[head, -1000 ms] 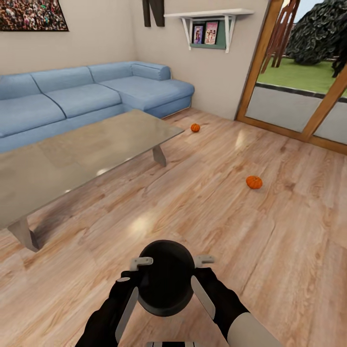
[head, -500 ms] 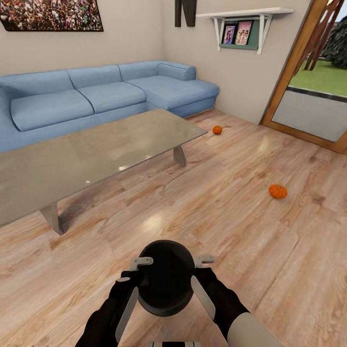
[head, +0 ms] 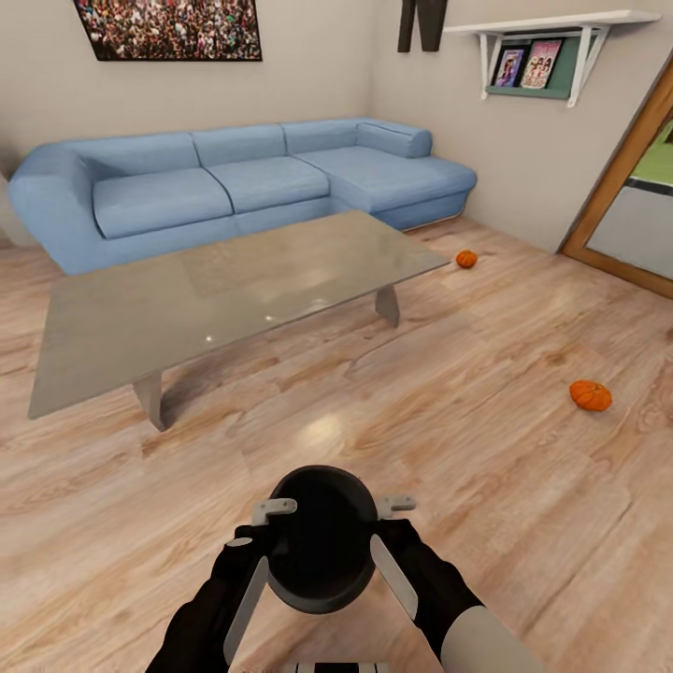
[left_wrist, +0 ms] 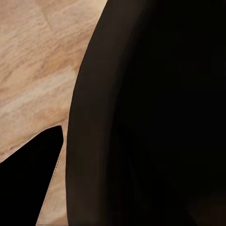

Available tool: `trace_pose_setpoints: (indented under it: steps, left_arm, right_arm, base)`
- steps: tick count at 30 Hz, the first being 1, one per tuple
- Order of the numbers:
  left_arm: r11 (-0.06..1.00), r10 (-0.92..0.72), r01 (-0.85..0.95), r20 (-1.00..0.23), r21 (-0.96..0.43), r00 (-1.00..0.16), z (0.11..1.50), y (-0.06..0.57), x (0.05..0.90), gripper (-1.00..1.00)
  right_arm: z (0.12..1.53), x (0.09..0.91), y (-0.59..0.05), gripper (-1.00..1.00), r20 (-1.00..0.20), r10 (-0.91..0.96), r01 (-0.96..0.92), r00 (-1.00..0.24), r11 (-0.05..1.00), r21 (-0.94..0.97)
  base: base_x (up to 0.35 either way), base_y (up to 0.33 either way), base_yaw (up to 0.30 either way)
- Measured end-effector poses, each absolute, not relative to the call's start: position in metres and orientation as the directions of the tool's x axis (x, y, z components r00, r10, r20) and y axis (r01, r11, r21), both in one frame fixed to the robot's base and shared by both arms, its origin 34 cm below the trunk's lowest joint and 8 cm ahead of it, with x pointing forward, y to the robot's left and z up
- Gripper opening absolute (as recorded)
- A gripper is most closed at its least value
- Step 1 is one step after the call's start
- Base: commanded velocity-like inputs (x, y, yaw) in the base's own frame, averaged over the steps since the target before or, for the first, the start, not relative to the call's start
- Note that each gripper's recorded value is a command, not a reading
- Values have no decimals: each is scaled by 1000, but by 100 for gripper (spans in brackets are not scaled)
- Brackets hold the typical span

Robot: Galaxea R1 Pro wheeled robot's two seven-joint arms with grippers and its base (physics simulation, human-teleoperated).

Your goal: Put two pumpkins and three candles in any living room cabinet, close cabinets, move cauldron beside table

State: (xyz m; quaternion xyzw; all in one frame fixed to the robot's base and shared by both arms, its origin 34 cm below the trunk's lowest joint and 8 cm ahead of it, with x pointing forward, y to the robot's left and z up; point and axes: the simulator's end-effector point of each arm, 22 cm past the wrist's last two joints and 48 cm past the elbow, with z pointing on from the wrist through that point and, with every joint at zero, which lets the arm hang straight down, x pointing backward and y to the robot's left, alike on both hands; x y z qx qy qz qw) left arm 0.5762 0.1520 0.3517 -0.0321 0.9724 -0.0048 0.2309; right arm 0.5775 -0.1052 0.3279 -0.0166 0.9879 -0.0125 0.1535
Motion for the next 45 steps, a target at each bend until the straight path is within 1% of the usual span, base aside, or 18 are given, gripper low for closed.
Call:
trace_pose_setpoints:
  steps: [45]
  left_arm:
    - [998,-65,-60,-460,-25,-886,357,152,580,-100]
  right_arm:
    - [334,581,-105,-100,-315,-37,-29,-948,999,-30]
  base:
    - [0,0,287]
